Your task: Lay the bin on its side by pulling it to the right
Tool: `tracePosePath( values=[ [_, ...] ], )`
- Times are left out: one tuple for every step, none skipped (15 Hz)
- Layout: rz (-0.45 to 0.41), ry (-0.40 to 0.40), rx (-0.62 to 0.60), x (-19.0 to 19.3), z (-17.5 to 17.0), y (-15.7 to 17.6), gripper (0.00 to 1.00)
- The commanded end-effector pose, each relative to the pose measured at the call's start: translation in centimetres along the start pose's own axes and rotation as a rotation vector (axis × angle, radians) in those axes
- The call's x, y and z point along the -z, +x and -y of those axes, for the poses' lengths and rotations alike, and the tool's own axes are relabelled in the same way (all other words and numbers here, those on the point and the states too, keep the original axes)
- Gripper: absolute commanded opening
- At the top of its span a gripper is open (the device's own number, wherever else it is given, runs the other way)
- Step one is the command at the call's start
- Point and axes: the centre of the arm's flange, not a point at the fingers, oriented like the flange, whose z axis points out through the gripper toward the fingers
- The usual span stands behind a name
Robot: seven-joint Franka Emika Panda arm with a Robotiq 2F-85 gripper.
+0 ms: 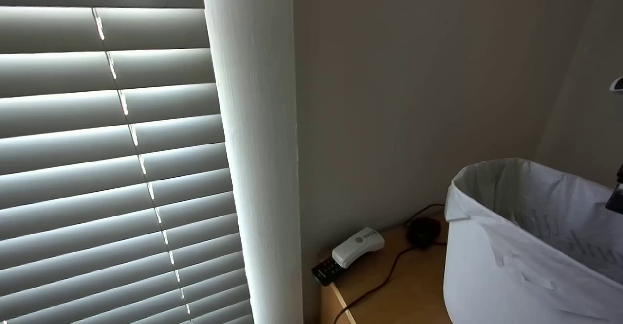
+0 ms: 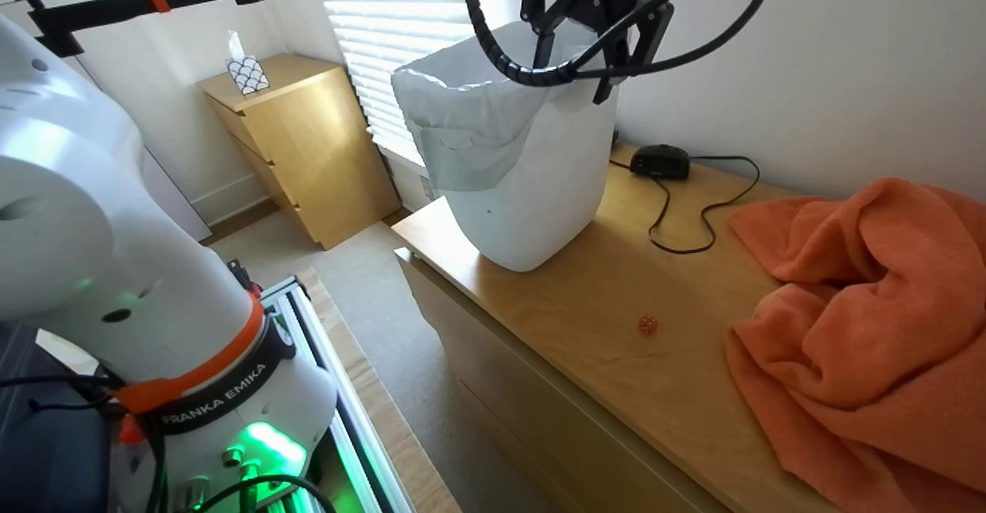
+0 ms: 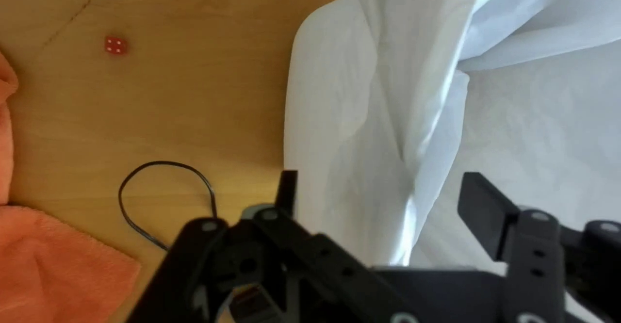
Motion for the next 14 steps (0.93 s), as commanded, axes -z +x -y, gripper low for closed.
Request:
tracePosePath(
  values=[
    [0.028,0.107,0.033,-0.4,-2.2,0.8,0.53],
    [0.032,0.132,0.035,-0.6,-2.7,0.8,0.44],
    [0.037,0.154,0.033,-0.7,-3.3,0.8,0.35],
    [0.042,0.179,0.032,-0.9,-4.1,0.7,0.28],
    [0.046,0.202,0.034,-1.0,-4.6,0.6,0.22],
    [0.054,0.23,0.031,-1.2,-5.3,0.6,0.13],
    [0.056,0.254,0.03,-1.4,-5.8,0.5,0.06],
    [0.062,0.275,0.022,-1.6,-6.5,0.5,0.01],
    [0.062,0.284,0.014,-1.7,-7.1,0.5,0.0],
    [0.066,0.298,0.003,-1.9,-7.8,0.4,0.0],
    [0.066,0.307,-0.005,-1.9,-8.5,0.4,0.01],
    [0.071,0.32,-0.012,-2.3,-9.1,0.3,0.03],
    [0.071,0.334,-0.023,-2.3,-9.7,0.3,0.02],
    [0.07,0.348,-0.036,-2.5,-10.4,0.3,0.02]
  ],
)
